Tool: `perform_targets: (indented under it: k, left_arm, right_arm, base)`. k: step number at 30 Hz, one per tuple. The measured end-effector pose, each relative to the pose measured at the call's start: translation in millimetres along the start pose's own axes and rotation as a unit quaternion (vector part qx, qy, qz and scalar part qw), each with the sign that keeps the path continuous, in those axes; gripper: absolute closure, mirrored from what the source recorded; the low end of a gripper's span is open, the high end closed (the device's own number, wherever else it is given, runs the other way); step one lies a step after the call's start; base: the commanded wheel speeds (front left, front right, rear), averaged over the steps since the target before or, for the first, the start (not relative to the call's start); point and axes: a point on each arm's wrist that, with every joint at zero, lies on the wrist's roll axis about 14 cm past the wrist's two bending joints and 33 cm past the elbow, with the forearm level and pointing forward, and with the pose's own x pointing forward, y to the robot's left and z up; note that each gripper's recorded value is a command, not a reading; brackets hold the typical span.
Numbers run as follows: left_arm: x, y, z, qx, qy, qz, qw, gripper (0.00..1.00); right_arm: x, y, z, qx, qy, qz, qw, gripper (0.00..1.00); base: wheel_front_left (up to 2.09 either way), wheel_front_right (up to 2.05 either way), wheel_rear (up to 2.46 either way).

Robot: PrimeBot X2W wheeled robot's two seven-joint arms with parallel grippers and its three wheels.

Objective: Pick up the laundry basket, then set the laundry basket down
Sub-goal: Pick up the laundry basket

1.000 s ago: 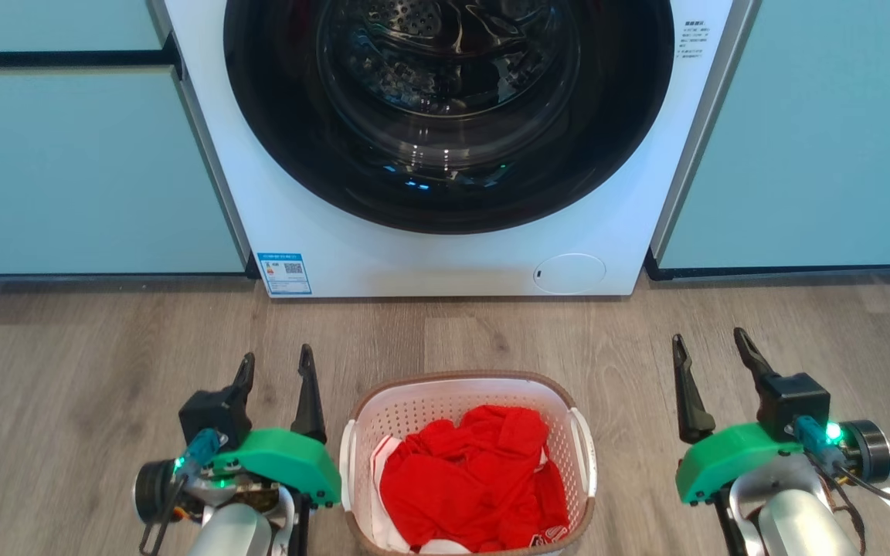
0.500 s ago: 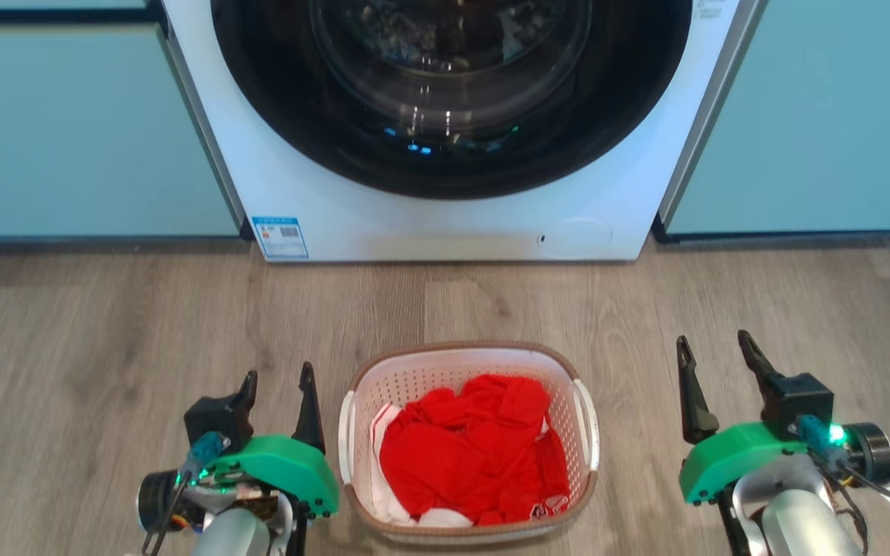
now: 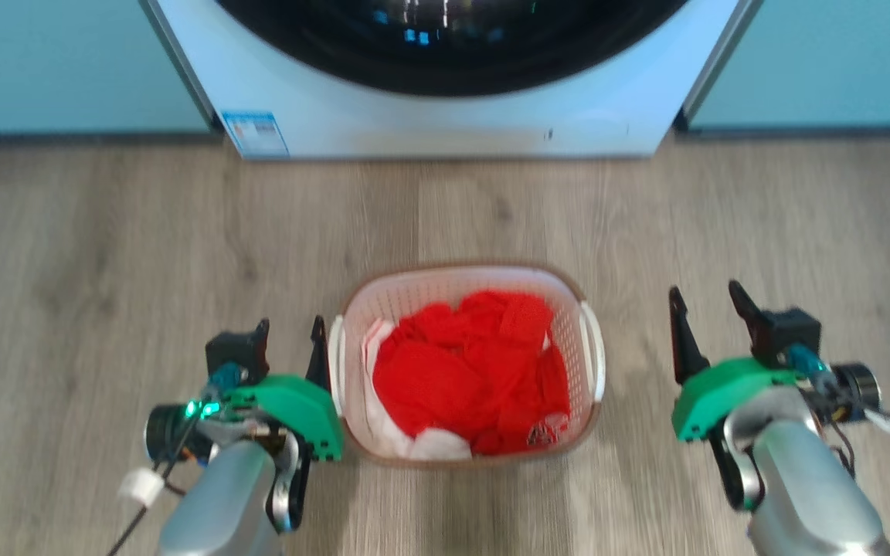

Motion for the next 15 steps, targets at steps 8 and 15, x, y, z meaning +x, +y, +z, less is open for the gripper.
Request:
perform_targets:
  k: [8,15]
  left_arm:
    - [33.8,6.4,-44.2,0.012,0.079,-0.005,0.997,0.00]
    - [53.5,12.4,-97.9,0.027,0.171,-0.017,0.985,0.00]
  right_arm:
    - [33.2,-6.3,-53.2,0.019,0.082,0.004,0.996,0.00]
    - [54.9,-11.6,-106.1,0.048,0.161,0.001,0.986,0.00]
  base:
    - [0.00,0.00,0.00]
    - [0.00,0.00,0.00]
